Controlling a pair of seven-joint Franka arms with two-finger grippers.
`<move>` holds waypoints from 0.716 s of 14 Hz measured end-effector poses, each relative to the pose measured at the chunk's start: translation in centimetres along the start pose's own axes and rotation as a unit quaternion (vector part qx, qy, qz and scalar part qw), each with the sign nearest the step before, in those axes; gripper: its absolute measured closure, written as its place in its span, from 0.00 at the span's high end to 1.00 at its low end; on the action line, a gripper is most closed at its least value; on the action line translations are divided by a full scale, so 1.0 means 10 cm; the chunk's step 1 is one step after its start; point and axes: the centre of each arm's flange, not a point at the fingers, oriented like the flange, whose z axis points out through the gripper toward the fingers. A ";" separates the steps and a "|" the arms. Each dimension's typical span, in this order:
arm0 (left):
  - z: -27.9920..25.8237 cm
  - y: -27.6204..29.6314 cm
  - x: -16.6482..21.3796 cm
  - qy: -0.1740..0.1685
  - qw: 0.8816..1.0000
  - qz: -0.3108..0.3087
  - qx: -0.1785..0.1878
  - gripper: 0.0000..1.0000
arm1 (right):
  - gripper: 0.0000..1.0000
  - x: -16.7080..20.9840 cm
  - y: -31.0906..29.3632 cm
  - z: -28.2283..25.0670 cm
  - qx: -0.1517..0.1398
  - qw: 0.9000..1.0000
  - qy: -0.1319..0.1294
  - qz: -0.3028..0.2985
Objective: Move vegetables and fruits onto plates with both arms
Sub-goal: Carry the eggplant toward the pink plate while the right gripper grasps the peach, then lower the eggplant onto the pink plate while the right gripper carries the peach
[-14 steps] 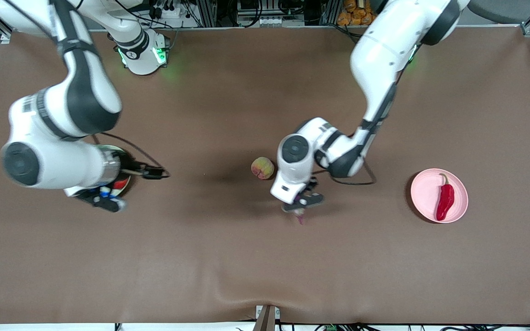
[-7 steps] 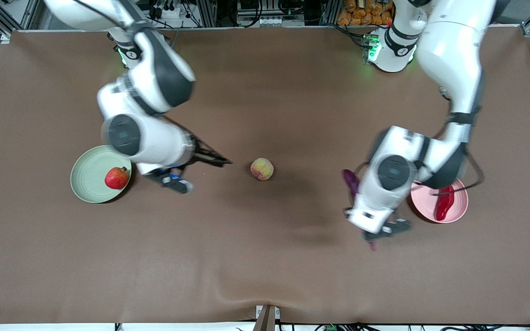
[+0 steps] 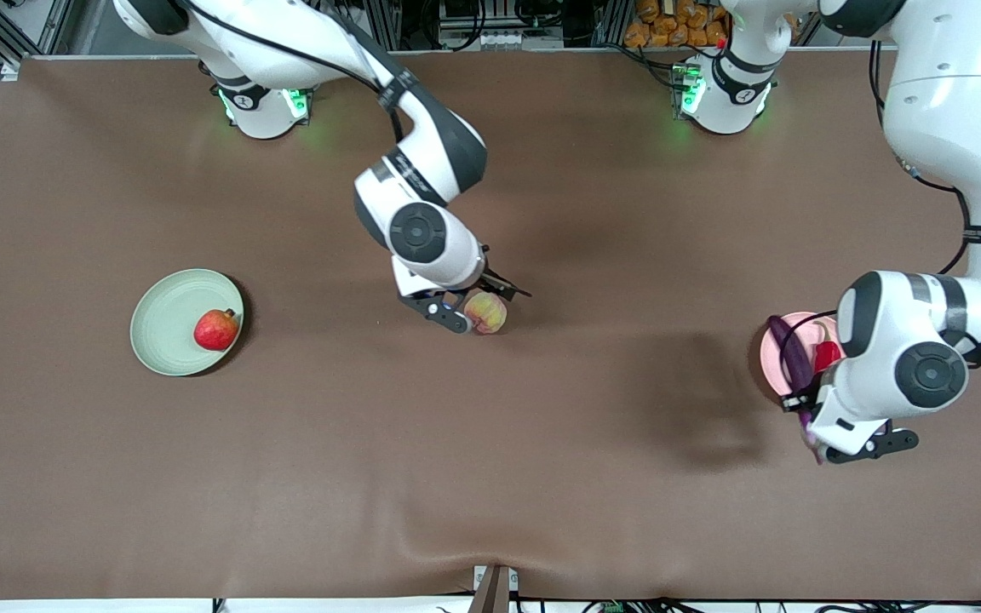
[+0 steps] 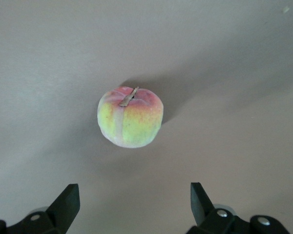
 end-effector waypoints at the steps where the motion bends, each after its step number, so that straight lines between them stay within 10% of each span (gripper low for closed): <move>1: 0.15 -0.13 -0.04 -0.014 1.000 0.019 0.011 0.35 | 1.00 0.02 -0.01 0.14 0.000 1.000 0.006 0.008; 10: 0.57 -0.24 -0.22 -0.057 0.997 0.052 0.020 0.39 | 1.00 0.23 -0.08 0.82 0.023 0.998 0.037 0.038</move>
